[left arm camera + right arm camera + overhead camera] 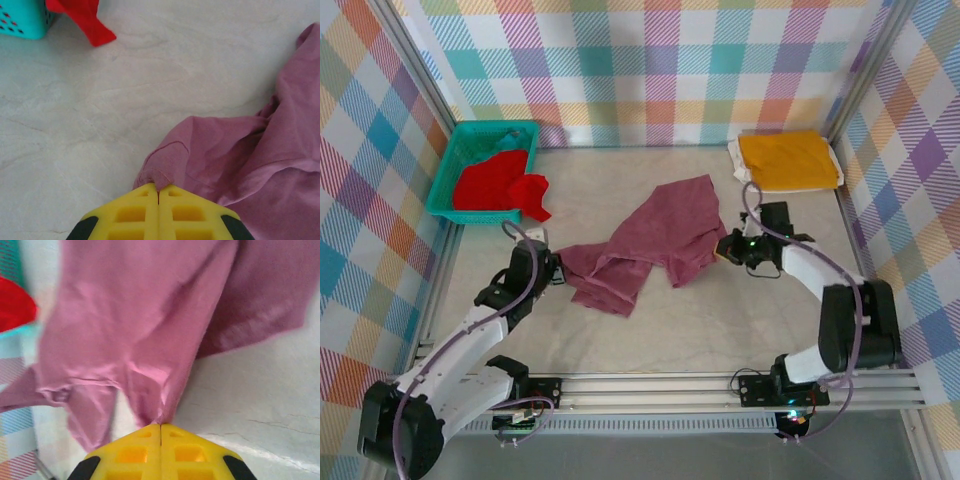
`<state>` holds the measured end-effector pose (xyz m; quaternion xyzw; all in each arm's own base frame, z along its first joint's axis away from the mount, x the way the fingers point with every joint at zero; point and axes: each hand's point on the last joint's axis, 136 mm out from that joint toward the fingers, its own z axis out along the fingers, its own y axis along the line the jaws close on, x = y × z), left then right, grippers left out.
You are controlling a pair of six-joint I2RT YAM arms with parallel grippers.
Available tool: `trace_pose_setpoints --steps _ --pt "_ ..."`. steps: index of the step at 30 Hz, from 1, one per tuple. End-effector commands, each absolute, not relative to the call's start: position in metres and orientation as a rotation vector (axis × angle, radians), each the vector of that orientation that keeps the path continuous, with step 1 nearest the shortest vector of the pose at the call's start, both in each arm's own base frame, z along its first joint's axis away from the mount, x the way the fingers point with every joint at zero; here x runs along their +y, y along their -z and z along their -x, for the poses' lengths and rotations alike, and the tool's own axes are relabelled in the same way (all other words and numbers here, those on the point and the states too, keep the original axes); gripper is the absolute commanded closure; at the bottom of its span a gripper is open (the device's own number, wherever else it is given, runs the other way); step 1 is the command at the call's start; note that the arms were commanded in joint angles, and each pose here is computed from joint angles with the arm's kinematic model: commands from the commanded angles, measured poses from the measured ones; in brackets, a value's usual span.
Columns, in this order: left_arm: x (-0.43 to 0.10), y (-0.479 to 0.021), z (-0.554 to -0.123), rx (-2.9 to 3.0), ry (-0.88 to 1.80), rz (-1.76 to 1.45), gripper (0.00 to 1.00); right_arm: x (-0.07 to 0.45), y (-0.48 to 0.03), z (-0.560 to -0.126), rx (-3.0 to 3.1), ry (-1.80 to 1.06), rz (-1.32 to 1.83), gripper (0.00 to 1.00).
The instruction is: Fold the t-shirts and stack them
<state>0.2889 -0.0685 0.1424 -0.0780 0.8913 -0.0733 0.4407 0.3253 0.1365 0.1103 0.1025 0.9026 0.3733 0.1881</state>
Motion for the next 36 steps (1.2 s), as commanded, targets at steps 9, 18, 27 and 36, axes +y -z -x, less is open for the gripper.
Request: trace_pose_setpoints --steps 9,18,27,36 --pt "-0.054 -0.201 -0.235 1.984 0.307 0.154 1.0 0.141 -0.222 -0.278 2.214 -1.2 -0.109 1.0" --pt "-0.054 -0.258 -0.234 1.912 0.325 0.148 1.0 0.132 -0.292 -0.257 2.079 -1.114 -0.045 1.0" --pt "-0.048 -0.33 -0.229 1.791 0.303 0.114 1.0 0.104 -0.387 -0.226 1.874 -0.899 -0.028 1.0" --pt "-0.056 -0.438 -0.203 1.626 0.354 -0.031 1.0 0.064 -0.478 -0.181 1.663 -0.625 -0.066 1.0"
